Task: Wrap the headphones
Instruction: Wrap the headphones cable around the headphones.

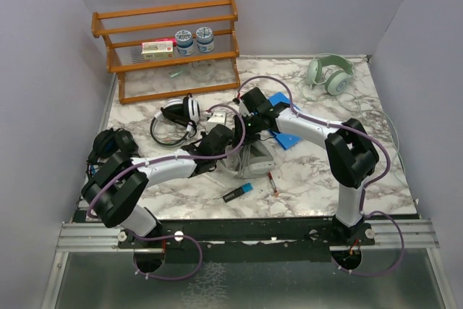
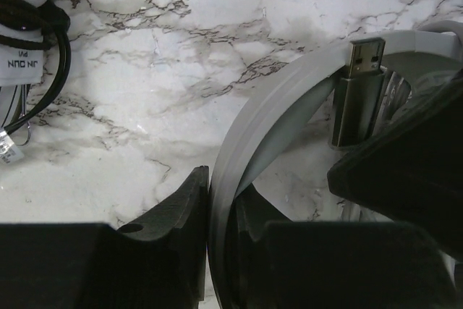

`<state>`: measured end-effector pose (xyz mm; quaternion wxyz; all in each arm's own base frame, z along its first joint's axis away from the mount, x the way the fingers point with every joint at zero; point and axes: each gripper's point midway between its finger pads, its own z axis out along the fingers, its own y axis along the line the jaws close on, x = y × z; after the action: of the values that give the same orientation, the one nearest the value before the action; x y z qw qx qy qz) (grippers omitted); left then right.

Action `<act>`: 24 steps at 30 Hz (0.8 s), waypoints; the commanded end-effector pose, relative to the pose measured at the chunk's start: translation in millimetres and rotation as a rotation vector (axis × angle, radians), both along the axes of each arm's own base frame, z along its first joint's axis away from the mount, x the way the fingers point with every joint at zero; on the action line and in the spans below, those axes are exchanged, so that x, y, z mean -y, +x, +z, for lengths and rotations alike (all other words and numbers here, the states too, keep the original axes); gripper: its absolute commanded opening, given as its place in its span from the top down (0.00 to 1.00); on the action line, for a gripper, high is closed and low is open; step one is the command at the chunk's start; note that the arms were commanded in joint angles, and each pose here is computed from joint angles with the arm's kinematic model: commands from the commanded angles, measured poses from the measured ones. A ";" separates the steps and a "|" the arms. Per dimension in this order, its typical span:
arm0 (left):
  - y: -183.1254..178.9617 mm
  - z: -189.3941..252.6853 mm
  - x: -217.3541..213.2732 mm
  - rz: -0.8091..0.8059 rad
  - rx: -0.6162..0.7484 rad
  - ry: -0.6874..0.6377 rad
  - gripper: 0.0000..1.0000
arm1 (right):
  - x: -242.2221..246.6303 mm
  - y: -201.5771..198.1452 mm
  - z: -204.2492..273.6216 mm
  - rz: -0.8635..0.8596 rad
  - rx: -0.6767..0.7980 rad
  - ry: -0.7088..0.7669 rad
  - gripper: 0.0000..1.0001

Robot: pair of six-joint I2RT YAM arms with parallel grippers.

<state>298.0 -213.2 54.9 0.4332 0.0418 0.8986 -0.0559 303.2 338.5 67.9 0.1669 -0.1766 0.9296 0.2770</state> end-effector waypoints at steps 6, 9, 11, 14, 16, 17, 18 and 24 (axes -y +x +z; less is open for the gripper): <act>21.3 23.3 15.5 0.060 0.064 -0.063 0.83 | 34.0 -16.2 -14.8 0.064 -0.002 -0.176 0.99; 23.9 27.8 15.4 0.063 0.077 -0.064 0.83 | 33.9 -18.1 -16.8 0.072 -0.011 -0.173 0.99; 26.7 30.7 12.3 0.076 0.081 -0.062 0.83 | 32.0 -20.6 -18.0 0.084 -0.024 -0.166 0.98; 33.0 35.0 6.2 0.094 0.086 -0.054 0.82 | 32.8 -23.0 -16.3 0.100 -0.028 -0.167 0.97; 37.6 38.7 3.5 0.097 0.099 -0.048 0.82 | 34.1 -23.7 -12.7 0.111 -0.022 -0.173 0.95; 39.7 39.8 2.3 0.098 0.105 -0.047 0.82 | 35.4 -23.9 -11.1 0.116 -0.021 -0.178 0.94; 42.0 42.0 2.2 0.095 0.112 -0.048 0.82 | 36.3 -24.1 -9.9 0.118 -0.019 -0.182 0.94; 44.2 47.0 5.1 0.073 0.131 -0.054 0.83 | 38.0 -21.1 -11.8 0.112 -0.017 -0.201 0.92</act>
<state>313.1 -217.1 64.9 0.4368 0.0408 0.8972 -0.0499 295.7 321.8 63.9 0.1605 -0.2352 0.9294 0.2347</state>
